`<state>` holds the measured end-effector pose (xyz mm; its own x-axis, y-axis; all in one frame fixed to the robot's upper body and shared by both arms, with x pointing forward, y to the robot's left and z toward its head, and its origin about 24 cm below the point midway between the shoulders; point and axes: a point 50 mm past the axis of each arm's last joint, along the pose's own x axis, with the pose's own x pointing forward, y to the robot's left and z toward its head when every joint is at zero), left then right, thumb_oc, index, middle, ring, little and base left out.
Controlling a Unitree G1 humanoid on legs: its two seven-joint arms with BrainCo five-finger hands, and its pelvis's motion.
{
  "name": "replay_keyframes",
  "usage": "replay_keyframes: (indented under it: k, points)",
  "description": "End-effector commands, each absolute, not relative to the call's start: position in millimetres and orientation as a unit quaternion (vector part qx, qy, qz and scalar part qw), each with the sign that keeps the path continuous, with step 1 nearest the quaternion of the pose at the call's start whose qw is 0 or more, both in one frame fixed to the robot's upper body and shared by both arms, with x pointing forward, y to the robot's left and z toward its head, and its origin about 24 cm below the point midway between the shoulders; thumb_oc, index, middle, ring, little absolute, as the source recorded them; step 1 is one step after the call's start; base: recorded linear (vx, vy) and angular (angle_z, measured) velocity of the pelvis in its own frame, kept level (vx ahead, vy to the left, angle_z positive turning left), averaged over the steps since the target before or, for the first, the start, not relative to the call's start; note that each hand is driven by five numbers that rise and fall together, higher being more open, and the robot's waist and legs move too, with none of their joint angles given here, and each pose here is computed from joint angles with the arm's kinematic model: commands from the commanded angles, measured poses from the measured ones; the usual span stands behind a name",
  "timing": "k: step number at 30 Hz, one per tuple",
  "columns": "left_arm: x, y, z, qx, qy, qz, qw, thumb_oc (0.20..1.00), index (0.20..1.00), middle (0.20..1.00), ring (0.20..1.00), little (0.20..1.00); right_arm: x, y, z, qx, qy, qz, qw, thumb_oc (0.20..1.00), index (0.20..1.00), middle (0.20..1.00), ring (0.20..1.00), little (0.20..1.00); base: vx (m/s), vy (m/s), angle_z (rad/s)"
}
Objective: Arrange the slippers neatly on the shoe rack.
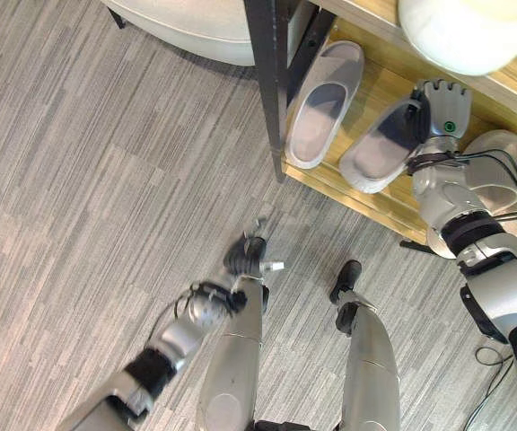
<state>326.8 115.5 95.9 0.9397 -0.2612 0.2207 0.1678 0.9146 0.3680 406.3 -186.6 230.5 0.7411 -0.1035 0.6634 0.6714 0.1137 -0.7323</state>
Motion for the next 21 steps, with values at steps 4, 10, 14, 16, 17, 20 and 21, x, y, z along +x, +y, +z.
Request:
replay_keyframes:
  k: [4, 10, 14, 16, 17, 20, 21]
  points:
    - [334, 78, 101, 0.130, -0.148, -0.116, 0.974, 1.000, 1.000, 1.000, 1.000, 1.000, 409, -168, 247, -0.589, -0.260, -0.275, 0.714, 1.000, 1.000, 1.000, 1.000, 1.000, -0.05, -0.007, -0.11]
    - [340, 85, 119, 0.079, -0.171, -0.123, 0.974, 1.000, 1.000, 1.000, 1.000, 1.000, 410, -155, 256, -0.601, -0.283, -0.267, 0.698, 1.000, 1.000, 1.000, 1.000, 1.000, -0.03, -0.007, -0.05]
    - [325, 102, 115, 0.042, -0.170, -0.124, 0.977, 1.000, 1.000, 1.000, 1.000, 1.000, 410, -170, 261, -0.594, -0.267, -0.286, 0.703, 1.000, 1.000, 1.000, 1.000, 1.000, -0.03, 0.017, 0.01]
    - [320, 110, 113, 0.039, -0.171, -0.119, 0.977, 1.000, 1.000, 1.000, 1.000, 1.000, 409, -173, 262, -0.575, -0.269, -0.289, 0.716, 1.000, 1.000, 1.000, 1.000, 1.000, -0.01, -0.002, 0.06]
    - [317, 117, 108, 0.037, -0.163, -0.115, 0.979, 1.000, 1.000, 1.000, 1.000, 1.000, 408, -173, 261, -0.561, -0.272, -0.291, 0.726, 1.000, 1.000, 1.000, 1.000, 1.000, 0.00, 0.009, 0.03]
    - [311, 127, 100, 0.035, -0.149, -0.108, 0.982, 1.000, 1.000, 1.000, 1.000, 1.000, 406, -173, 263, -0.529, -0.282, -0.295, 0.744, 1.000, 1.000, 1.000, 1.000, 1.000, 0.00, 0.000, 0.00]
    - [311, 127, 100, 0.035, -0.148, -0.108, 0.982, 1.000, 1.000, 1.000, 1.000, 1.000, 406, -173, 262, -0.529, -0.282, -0.295, 0.744, 1.000, 1.000, 1.000, 1.000, 1.000, 0.00, 0.000, 0.00]
